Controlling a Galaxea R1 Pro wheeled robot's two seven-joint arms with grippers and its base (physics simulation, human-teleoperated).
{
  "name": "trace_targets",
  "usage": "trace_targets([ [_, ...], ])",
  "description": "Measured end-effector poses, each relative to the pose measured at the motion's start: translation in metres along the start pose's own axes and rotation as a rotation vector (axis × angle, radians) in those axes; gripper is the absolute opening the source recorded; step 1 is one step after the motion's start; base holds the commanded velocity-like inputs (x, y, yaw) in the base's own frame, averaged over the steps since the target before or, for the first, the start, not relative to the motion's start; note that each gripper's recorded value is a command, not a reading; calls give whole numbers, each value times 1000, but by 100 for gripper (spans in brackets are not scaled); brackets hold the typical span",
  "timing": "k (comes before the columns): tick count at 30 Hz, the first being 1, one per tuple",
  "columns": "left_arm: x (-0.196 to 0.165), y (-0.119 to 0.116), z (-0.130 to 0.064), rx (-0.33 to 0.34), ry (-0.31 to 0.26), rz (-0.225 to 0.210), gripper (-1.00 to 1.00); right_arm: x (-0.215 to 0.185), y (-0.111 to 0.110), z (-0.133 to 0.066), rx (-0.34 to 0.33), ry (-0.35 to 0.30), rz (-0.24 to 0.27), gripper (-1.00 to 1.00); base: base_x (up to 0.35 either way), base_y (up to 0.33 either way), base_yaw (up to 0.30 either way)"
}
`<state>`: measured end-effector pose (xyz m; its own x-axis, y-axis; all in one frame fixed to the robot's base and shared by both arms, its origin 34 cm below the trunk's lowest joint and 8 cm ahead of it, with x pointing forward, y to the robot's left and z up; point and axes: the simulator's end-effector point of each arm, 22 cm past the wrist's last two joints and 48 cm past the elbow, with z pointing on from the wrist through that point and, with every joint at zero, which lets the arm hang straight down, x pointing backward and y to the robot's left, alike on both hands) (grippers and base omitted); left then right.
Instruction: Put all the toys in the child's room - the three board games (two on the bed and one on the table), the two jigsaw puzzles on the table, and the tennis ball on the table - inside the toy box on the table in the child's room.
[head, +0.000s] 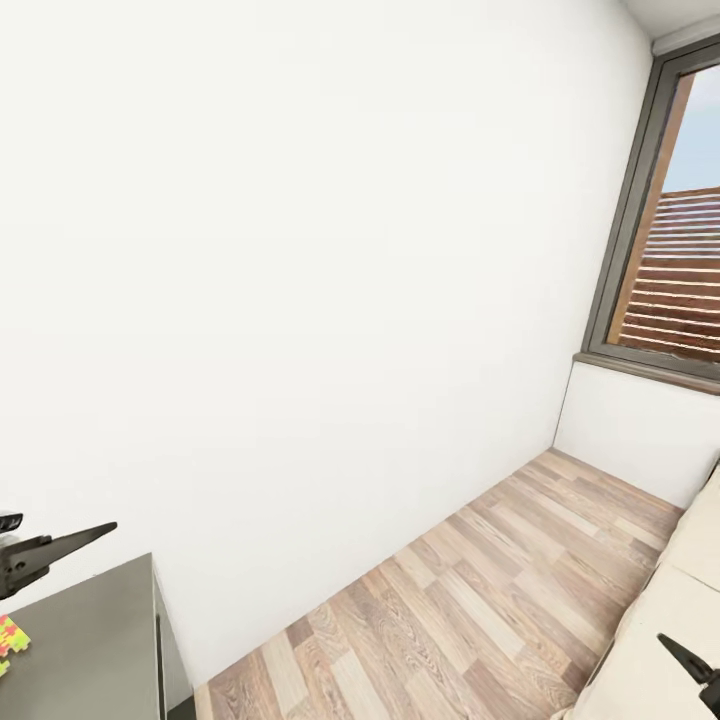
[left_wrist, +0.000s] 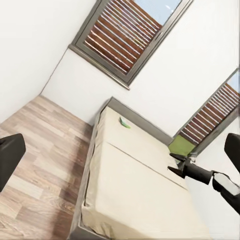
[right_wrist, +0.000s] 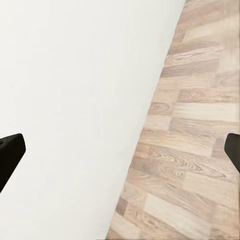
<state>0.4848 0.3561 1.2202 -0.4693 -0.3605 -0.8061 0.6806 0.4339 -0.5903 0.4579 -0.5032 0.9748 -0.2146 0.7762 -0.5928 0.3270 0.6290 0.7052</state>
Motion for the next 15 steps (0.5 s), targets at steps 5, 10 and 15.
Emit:
trace_targets([
  [5, 7, -1, 7, 14, 18, -9, 100, 11, -16, -1, 28, 6, 42, 100, 0, 0, 0],
  [10, 15, -3, 16, 32, 44, -18, 100, 20, -13, 1, 15, 2, 61, 100, 0, 0, 0],
  [15, 23, -5, 25, 52, 70, -16, 100, 25, -7, 1, -44, -2, 71, 100, 22, -7, 0],
])
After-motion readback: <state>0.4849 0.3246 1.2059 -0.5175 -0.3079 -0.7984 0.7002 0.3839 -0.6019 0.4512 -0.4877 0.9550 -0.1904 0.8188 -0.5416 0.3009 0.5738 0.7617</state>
